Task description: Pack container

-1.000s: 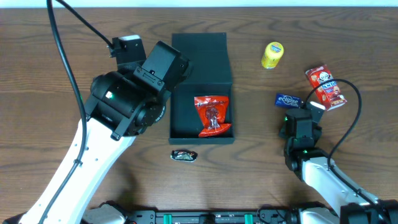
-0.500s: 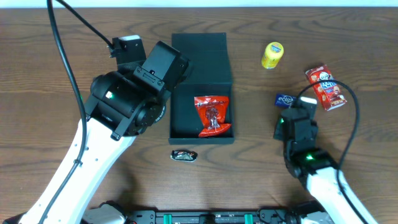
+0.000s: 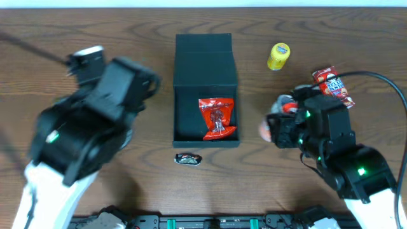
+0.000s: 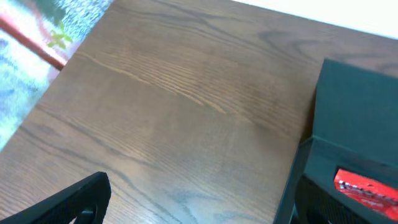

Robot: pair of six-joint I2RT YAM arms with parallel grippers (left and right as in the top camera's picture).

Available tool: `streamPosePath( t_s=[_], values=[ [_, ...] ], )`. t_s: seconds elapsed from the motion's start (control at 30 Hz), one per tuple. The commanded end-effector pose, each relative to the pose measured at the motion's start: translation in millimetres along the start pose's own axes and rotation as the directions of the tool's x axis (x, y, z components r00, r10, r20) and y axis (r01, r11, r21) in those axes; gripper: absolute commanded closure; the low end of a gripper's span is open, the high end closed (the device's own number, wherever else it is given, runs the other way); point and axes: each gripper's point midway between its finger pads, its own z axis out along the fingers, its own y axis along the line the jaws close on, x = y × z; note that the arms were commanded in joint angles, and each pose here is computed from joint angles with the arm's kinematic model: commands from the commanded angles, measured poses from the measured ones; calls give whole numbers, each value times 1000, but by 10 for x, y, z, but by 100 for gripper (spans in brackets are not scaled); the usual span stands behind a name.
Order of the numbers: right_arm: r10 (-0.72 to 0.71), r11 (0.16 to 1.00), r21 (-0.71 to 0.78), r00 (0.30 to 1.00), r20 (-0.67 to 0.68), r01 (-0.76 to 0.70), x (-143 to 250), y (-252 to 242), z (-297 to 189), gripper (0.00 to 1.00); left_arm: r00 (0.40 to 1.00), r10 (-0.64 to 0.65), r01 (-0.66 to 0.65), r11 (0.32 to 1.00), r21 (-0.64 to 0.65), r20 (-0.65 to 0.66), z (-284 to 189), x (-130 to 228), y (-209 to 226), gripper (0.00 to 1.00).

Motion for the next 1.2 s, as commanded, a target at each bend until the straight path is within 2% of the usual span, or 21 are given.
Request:
streamPosePath(
  t_s=[0.0, 0.2, 0.4, 0.43, 0.5, 0.6, 0.7, 0.83, 0.97, 1.17],
  values=[
    [5, 937, -344, 988, -157, -59, 139, 660, -77, 99, 1000, -17, 18, 1000, 11, -22, -38, 44, 90, 5],
    [-81, 837, -544, 971, -223, -55, 214, 1008, -146, 99, 998, 1, 0, 1000, 16, -62, -57, 142, 123, 5],
    [-170, 671, -741, 977, -129, 18, 80, 1367, -406, 99, 997, 2, 0, 1000, 28, -74, -60, 163, 104, 5],
    [-146, 675, -738, 978, -147, -10, 62, 1379, -400, 99, 997, 3, 0, 1000, 29, -75, -59, 165, 101, 5],
    [-42, 716, -680, 963, -267, -158, 87, 1347, -301, 99, 997, 3, -1, 1000, 30, -75, -60, 166, 100, 5],
    [79, 763, -551, 895, -438, -337, 225, 1275, -67, 98, 997, 3, -1, 1000, 30, -76, -61, 167, 101, 5],
    [129, 807, -444, 850, -511, -389, 326, 1184, 159, 98, 997, 7, -5, 1000, 27, -79, -60, 176, 109, 5],
    [155, 875, -320, 837, -525, -362, 310, 1140, 373, 99, 997, 9, -7, 1000, 25, -80, -60, 179, 114, 5],
    [110, 943, -219, 858, -502, -249, 130, 1255, 520, 98, 997, 9, -7, 1000, 25, -80, -60, 179, 114, 5],
    [27, 985, -118, 794, -607, -124, 153, 1326, 778, 98, 997, 9, -7, 1000, 25, -80, -60, 179, 114, 5]
  ],
)
